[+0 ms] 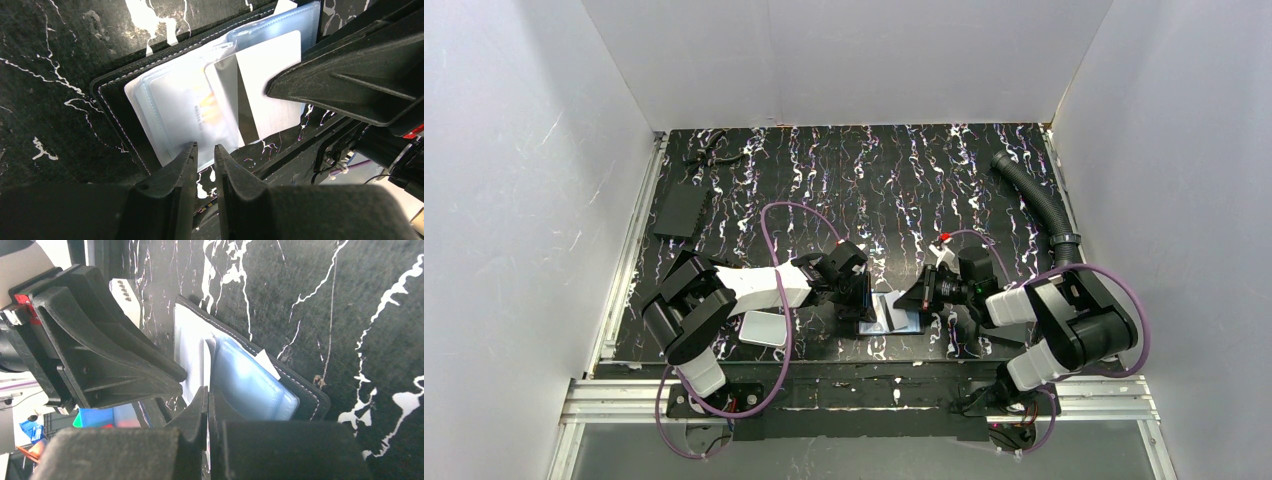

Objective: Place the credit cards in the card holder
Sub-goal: Turn over the card slot in the card holder.

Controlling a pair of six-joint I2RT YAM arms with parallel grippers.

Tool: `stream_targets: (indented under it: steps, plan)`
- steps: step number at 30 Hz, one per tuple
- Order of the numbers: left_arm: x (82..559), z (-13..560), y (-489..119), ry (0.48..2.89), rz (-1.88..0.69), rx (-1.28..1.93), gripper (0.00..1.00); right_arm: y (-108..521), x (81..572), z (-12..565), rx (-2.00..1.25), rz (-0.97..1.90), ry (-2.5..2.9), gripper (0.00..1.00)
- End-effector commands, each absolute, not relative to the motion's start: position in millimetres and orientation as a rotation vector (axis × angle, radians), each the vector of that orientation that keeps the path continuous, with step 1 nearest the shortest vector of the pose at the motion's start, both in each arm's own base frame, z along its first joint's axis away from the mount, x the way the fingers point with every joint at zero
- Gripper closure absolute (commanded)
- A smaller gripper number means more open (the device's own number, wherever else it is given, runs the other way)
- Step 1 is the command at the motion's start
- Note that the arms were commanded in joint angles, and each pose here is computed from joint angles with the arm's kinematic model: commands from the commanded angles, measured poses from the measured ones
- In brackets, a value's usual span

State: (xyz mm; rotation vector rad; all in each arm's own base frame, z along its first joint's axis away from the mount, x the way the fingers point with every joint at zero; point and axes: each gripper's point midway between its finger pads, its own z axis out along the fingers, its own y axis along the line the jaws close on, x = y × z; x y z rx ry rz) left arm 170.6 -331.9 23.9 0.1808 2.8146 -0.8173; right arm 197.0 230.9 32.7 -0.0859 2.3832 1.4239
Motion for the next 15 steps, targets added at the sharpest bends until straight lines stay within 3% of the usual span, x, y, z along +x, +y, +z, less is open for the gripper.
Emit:
stream_targets:
  steps: [1,15]
  plan:
    - [160,10,-315,2.871,-0.732,0.174,0.82,228,217,39,-0.059,1.328,2.293,0.99]
    - [161,16,-317,2.854,-0.755,0.168,0.82,239,209,37,0.028,1.38,2.268,0.99]
